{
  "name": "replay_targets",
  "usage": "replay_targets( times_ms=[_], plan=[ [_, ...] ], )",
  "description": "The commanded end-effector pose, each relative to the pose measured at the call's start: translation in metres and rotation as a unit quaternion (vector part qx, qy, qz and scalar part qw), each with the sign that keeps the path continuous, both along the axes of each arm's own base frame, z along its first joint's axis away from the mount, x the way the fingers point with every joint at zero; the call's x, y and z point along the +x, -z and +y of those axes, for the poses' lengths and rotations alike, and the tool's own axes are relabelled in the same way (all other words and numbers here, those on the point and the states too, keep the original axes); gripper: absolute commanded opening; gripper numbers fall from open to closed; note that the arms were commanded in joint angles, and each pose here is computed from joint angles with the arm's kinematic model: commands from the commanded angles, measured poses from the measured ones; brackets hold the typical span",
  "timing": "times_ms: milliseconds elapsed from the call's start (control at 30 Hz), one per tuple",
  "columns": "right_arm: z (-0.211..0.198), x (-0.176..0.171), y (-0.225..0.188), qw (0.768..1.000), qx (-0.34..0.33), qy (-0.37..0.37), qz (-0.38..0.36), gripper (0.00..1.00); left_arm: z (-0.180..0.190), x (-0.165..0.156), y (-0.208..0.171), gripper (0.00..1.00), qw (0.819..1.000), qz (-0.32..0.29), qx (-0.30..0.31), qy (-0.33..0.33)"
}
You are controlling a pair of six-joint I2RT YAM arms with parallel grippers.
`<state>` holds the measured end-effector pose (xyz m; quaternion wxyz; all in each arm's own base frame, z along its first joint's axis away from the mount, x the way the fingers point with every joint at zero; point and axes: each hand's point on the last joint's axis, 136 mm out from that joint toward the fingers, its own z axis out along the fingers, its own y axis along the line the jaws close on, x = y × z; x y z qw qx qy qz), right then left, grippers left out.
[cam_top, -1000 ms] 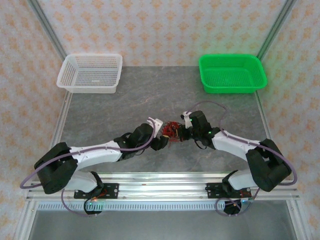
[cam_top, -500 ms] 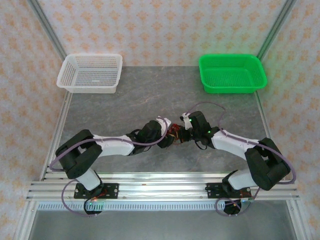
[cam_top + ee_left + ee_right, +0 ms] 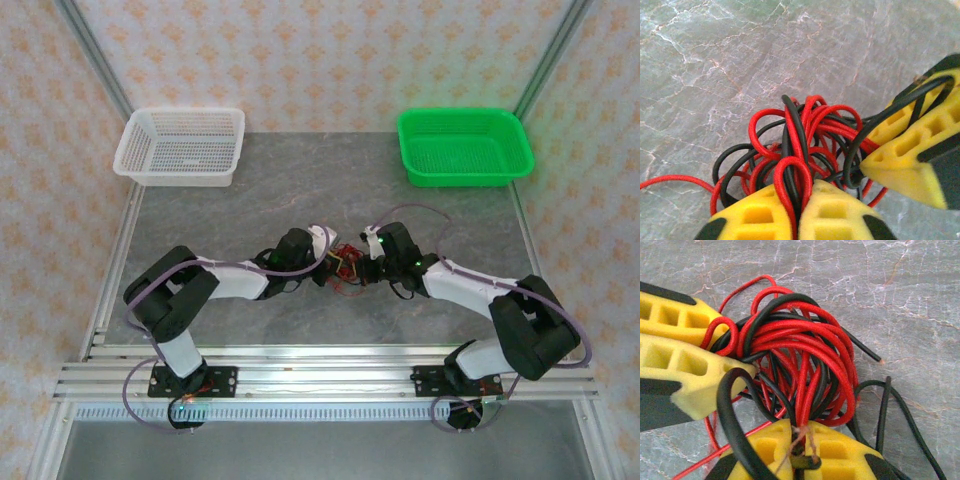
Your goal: Untangle the cables
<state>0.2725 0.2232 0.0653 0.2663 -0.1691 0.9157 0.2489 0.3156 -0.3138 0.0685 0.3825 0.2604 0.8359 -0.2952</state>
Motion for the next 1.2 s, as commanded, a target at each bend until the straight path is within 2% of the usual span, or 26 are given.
replay_targets(
  times_ms=[0, 67, 167, 267, 433, 533, 700, 1000, 1167],
  plan=[
    [0.002, 0.011, -0.003, 1.0, -0.005, 0.02, -0.005, 0.0, -0.004, -0.006, -0.003, 0.0, 0.999, 0.009, -0.04, 0.015],
    [0.0, 0.014, -0.003, 0.999, -0.006, 0.035, -0.002, 0.0, 0.002, -0.008, -0.004, 0.0, 0.999, 0.015, -0.052, 0.002],
    [-0.002, 0.019, -0.001, 0.998, -0.009, 0.059, 0.007, 0.08, 0.019, -0.011, -0.002, 0.0, 0.997, 0.025, -0.061, -0.035],
    [-0.002, 0.022, -0.003, 0.997, 0.001, 0.08, 0.017, 0.24, 0.033, -0.015, -0.003, 0.0, 0.993, 0.041, -0.083, -0.073],
    [0.008, 0.022, -0.016, 0.992, 0.054, 0.107, 0.042, 0.54, 0.045, -0.024, -0.015, 0.0, 0.979, 0.072, -0.147, -0.118],
    [0.014, 0.018, -0.029, 0.985, 0.104, 0.124, 0.059, 0.63, 0.049, -0.024, -0.022, 0.0, 0.968, 0.093, -0.183, -0.147],
    [0.019, 0.006, -0.048, 0.969, 0.178, 0.156, 0.076, 0.67, 0.054, -0.023, -0.028, 0.0, 0.952, 0.114, -0.222, -0.179],
    [0.021, -0.02, -0.046, 0.956, 0.2, 0.191, 0.1, 0.66, 0.059, -0.027, -0.049, 0.0, 0.913, 0.126, -0.338, -0.191],
    [0.026, -0.017, -0.03, 0.948, 0.215, 0.204, 0.113, 0.65, 0.054, -0.029, -0.054, 0.0, 0.899, 0.138, -0.376, -0.177]
  ],
)
